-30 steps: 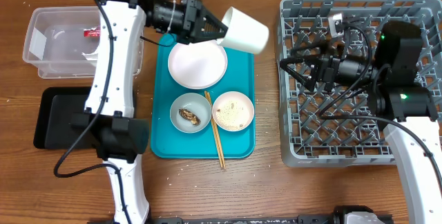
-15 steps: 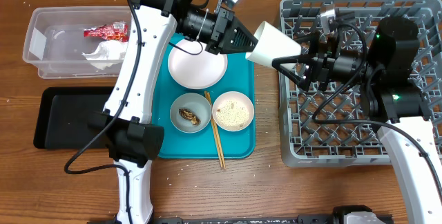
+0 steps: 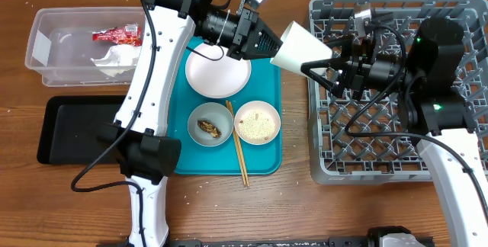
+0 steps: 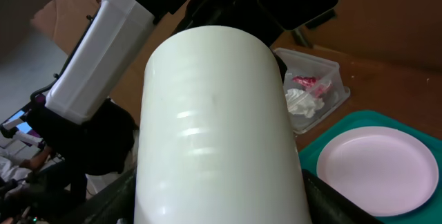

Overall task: Sort waste into correct bins and load items into the dishwasher
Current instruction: 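Lift the cup and hand it from the left gripper to the right gripper, then lower the cup with the right gripper into the dish rack's front corner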

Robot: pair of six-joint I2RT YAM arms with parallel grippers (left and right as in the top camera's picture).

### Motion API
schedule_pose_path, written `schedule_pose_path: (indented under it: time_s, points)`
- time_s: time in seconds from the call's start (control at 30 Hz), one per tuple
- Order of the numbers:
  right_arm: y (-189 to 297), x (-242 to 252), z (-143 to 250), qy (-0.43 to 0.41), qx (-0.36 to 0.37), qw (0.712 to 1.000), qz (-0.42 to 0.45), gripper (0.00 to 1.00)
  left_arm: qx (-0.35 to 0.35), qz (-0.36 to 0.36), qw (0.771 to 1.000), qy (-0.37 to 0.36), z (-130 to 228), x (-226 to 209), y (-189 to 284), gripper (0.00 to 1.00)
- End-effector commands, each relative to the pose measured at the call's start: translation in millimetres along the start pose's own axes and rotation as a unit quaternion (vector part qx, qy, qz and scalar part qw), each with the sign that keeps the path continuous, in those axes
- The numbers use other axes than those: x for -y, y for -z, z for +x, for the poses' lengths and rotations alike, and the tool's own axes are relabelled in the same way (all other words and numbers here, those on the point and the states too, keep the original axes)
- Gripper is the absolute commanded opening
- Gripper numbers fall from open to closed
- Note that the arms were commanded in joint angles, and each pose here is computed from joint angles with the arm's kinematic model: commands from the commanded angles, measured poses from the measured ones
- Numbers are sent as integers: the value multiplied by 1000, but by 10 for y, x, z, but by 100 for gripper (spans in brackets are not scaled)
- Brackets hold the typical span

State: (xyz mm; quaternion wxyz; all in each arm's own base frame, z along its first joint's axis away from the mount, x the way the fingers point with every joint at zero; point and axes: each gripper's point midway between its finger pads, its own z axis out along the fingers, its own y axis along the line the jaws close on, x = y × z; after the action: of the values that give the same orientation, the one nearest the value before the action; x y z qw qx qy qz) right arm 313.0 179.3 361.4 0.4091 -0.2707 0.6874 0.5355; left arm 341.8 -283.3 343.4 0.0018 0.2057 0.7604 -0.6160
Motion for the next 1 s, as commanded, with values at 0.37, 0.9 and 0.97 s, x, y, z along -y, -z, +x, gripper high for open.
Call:
schedule_pose_path:
  time_s: [0.37, 0.9, 0.97]
  points:
    - [224, 191, -34, -53, 19, 997, 49, 47, -6, -126, 992, 3, 31, -427, 84, 58]
    - [961, 686, 528, -203, 16, 905, 374, 47, 74, -393, 915, 44, -221, -1348, 1011, 63]
    - [1067, 661, 629, -224, 13, 886, 405, 47, 73, -417, 905, 45, -212, -1407, 1069, 63]
